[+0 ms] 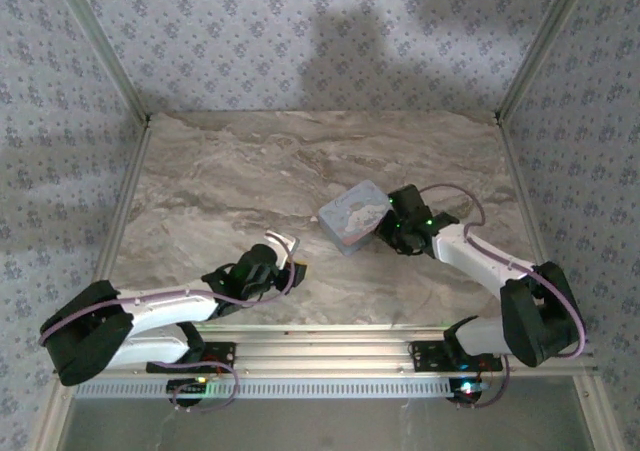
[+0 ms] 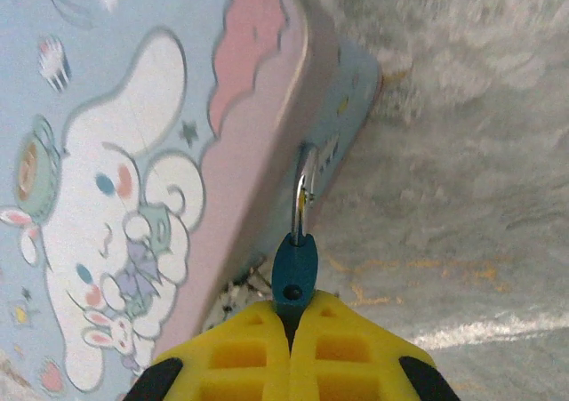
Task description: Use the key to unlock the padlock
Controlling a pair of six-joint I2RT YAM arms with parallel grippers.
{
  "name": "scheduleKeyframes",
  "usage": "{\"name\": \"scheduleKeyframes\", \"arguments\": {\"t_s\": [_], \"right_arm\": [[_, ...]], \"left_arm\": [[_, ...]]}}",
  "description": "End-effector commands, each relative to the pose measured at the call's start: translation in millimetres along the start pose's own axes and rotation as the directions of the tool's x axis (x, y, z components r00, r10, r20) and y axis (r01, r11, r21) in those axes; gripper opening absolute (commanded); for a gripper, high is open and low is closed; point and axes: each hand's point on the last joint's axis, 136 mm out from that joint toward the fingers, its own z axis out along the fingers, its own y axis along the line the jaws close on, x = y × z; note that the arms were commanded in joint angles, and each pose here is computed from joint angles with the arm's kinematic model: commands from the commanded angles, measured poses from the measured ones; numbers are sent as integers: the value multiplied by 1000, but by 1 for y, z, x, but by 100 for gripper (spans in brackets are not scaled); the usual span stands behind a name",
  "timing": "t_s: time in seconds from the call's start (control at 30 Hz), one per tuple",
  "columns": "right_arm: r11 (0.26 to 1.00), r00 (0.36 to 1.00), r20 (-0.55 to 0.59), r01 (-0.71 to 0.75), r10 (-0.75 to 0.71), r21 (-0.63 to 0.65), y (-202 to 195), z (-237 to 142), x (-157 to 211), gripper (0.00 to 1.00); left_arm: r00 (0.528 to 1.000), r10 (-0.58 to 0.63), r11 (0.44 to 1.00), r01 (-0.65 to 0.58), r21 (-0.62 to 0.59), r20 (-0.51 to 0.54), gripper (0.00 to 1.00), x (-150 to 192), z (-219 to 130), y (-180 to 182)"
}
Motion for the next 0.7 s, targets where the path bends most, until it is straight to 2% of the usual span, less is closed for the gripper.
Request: {"name": "scheduleKeyframes", "arguments": {"t_s": [0.0, 0.2, 0.47, 0.6, 0.67], "right_arm": [[1000, 1000, 28, 12, -11, -9, 2, -8, -18, 0], [1000, 1000, 3, -2, 2, -9, -6, -3, -19, 0], [999, 998, 51, 23, -21, -30, -4, -28, -30, 0], [995, 996, 80, 54, -48, -80, 4, -47, -29, 0], [992, 994, 87, 74, -65, -105, 12, -54, -26, 0]], "left_arm": [[999, 13, 1000, -12, -20, 30, 46, -15, -5, 2], [999, 6, 1000, -5, -24, 36, 46, -17, -8, 3], [999, 10, 999, -8, -37, 46, 49, -22, -13, 6], [998, 13, 996, -7, -91, 62, 54, -35, -25, 16], [998, 3, 990, 6, -139, 66, 60, -42, -34, 26]]}}
